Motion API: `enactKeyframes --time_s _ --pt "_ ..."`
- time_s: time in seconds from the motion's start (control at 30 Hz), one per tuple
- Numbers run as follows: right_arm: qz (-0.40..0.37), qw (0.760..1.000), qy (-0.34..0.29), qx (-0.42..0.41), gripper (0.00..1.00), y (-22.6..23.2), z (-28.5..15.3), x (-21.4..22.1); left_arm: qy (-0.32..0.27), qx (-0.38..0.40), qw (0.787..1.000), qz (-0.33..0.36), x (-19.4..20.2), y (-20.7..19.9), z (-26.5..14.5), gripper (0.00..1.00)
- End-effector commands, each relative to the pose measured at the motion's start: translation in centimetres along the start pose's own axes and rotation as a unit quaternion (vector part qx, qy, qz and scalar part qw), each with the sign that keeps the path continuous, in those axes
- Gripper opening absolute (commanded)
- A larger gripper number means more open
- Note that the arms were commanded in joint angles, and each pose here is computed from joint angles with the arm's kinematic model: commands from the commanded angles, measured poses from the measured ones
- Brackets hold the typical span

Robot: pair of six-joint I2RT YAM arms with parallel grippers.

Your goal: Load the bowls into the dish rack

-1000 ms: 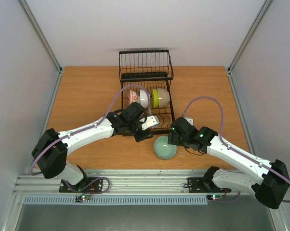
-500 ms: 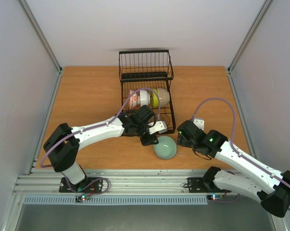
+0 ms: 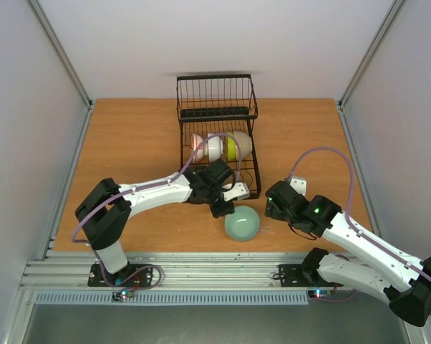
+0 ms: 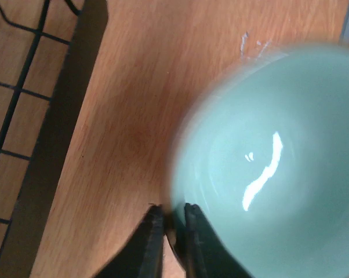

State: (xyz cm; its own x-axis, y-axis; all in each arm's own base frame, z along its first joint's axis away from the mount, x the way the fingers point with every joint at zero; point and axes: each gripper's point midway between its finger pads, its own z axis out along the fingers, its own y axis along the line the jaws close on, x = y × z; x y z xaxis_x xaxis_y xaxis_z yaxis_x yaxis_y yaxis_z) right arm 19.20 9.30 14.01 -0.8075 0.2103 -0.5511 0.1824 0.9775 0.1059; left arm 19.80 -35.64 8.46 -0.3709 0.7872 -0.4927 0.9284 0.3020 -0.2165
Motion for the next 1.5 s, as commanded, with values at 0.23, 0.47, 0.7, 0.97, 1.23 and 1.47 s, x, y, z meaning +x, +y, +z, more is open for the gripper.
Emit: enactKeyframes --time_s 0.23,0.47,0.7,0.97,1.23,1.47 --pt "0.008 1.000 -0.008 0.011 0.89 -0.5 0.5 0.1 -0.007 -0.011 1.000 0.009 -0.9 0.2 -0.3 0.00" --pt "0.010 1.000 -0.009 0.013 0.89 -0.6 0.7 0.2 -0.023 -0.030 0.999 0.016 -1.6 0.5 -1.3 0.00" --pt "0.005 1.000 -0.006 0.013 0.89 -0.5 0.9 0.3 -0.049 -0.033 0.998 0.026 -2.6 -0.1 -3.1 0.00" --pt "-0.023 0.999 -0.017 -0.014 0.90 0.8 -0.1 -0.9 -0.053 0.020 0.998 0.031 -2.7 -2.0 -3.6 0.01" --pt "-0.035 0.999 -0.039 -0.013 0.90 0.7 -1.1 -2.2 -0.059 0.075 0.995 0.026 -3.0 -3.4 -4.6 0.01" --pt "-0.035 0.998 -0.043 -0.010 0.90 0.8 -1.1 -2.5 -0.071 0.087 0.993 0.022 -3.5 -3.4 -5.8 0.00"
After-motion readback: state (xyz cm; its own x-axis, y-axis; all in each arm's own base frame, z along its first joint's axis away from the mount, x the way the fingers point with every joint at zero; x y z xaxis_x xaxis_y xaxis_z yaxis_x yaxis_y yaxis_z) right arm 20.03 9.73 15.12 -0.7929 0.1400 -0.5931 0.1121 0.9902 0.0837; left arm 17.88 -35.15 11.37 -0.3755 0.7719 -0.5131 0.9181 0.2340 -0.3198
